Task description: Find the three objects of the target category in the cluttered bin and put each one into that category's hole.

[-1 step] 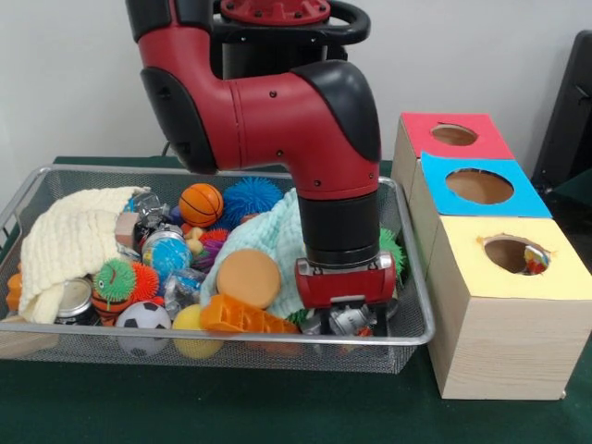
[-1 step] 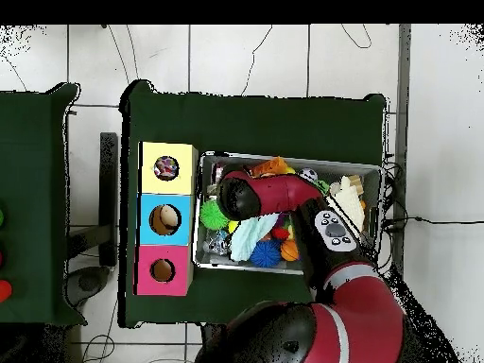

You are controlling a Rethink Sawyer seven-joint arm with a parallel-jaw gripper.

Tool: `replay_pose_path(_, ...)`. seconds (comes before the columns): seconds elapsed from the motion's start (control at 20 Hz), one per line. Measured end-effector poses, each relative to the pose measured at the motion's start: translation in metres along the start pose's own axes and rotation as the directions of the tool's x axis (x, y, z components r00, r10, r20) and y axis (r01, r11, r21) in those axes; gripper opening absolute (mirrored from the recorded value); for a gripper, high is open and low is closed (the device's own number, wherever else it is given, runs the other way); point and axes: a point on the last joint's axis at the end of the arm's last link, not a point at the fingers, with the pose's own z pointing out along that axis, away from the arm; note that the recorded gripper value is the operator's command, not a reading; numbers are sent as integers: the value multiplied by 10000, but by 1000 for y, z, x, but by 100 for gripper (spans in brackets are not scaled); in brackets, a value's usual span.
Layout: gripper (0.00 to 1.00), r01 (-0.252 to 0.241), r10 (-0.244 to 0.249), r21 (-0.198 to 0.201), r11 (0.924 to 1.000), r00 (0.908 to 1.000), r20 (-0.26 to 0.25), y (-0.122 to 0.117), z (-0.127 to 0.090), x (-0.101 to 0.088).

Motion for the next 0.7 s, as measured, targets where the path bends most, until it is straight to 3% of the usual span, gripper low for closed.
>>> replay_pose_path(0.3,100,456,-457,111,9989,9989,88,19,-7,-4)
replay_pose_path(0.35,0,530,-531,127,9985,9985,109,22,-8,-5)
replay_pose_path(0.7,0,1354,-1358,566,9892,9907,39,44,-13,2)
